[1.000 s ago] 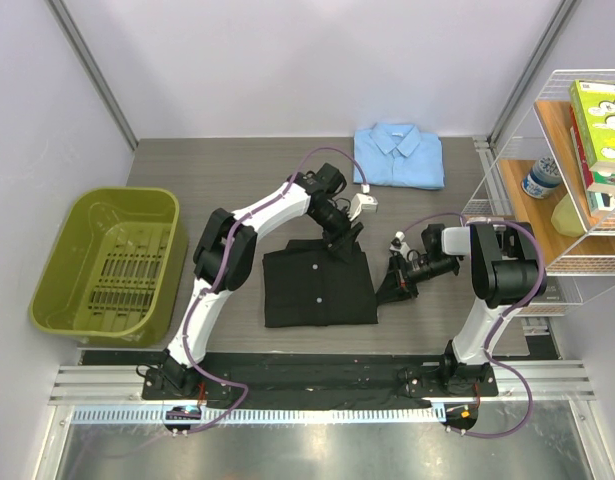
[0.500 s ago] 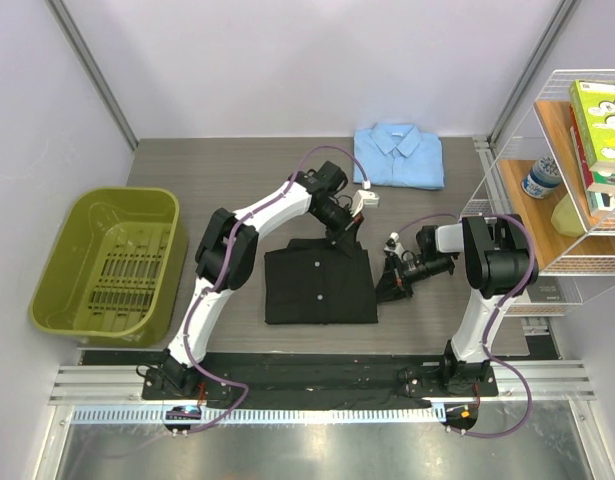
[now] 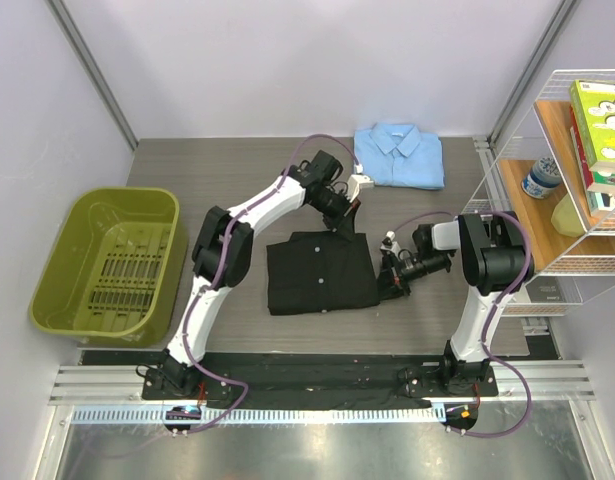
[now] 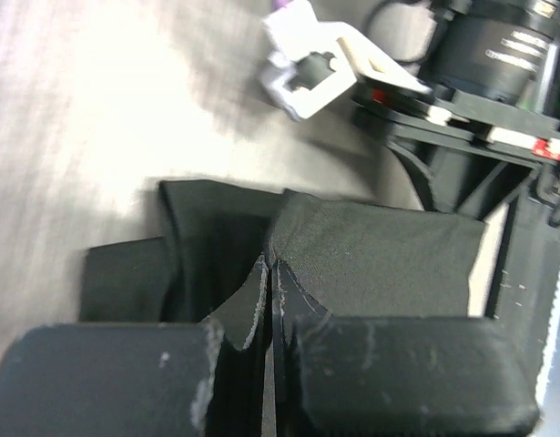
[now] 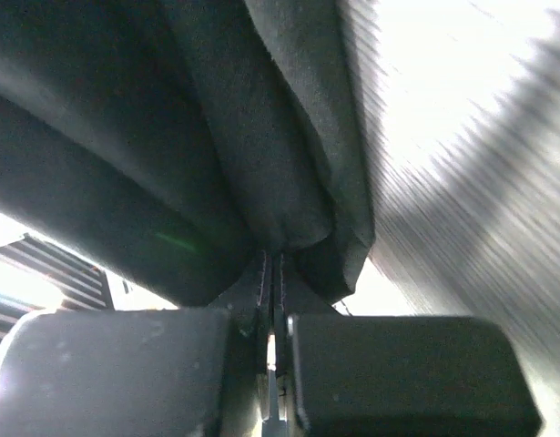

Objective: Fold and stack the long sleeve shirts
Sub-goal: Fold the shirt

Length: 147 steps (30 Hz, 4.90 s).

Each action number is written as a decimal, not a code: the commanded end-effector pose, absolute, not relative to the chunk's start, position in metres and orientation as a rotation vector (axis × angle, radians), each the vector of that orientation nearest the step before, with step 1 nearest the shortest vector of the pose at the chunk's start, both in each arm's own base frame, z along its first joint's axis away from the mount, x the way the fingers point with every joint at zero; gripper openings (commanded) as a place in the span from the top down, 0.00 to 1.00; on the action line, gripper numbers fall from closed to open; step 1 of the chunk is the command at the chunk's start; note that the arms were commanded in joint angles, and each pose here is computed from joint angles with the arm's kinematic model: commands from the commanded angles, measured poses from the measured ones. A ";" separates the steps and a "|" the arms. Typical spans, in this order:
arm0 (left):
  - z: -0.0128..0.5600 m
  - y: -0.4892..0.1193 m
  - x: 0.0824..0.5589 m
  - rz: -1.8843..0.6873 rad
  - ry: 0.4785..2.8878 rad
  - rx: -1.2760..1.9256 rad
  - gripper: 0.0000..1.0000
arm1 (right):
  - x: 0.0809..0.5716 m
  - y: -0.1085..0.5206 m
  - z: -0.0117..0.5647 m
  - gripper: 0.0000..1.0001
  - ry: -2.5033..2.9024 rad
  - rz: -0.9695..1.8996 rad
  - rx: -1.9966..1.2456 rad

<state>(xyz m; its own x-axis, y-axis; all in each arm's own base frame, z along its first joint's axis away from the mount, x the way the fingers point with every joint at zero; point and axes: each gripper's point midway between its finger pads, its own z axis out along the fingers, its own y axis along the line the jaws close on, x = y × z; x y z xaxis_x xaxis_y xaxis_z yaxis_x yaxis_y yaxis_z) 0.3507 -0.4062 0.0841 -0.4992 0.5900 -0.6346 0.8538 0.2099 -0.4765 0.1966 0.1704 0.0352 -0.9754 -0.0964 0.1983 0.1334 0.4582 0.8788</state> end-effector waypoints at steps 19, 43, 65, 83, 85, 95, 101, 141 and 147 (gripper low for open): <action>0.025 -0.385 0.353 -1.018 2.192 1.563 0.96 | 0.214 0.136 0.003 0.68 -2.663 -0.992 -0.026; 0.175 -0.372 0.309 -1.221 1.918 1.461 0.42 | 0.366 0.170 0.116 0.57 -2.988 -1.407 0.507; 0.089 -0.319 0.319 -1.041 1.819 1.789 0.34 | 0.379 0.292 0.056 0.69 -2.768 -1.459 0.833; 0.083 -0.328 0.308 -1.051 1.823 1.843 0.94 | 0.368 0.290 0.036 0.71 -2.735 -1.419 0.873; 0.093 -0.332 0.319 -1.003 1.832 1.781 1.00 | 0.366 0.289 0.036 0.72 -2.725 -1.418 0.877; 0.081 -0.335 0.361 -0.843 1.880 1.685 1.00 | 0.362 0.288 0.038 0.72 -2.708 -1.424 0.900; 0.054 -0.330 0.365 -0.809 1.921 1.702 1.00 | 0.370 0.286 0.046 0.68 -2.744 -1.405 0.931; 0.117 -0.282 0.228 -1.452 2.399 0.510 0.00 | 0.247 0.258 0.071 0.00 -2.687 -1.597 0.759; 0.058 -0.259 0.288 -1.306 2.525 0.331 0.06 | 0.314 0.229 0.045 0.00 -2.893 -1.448 0.667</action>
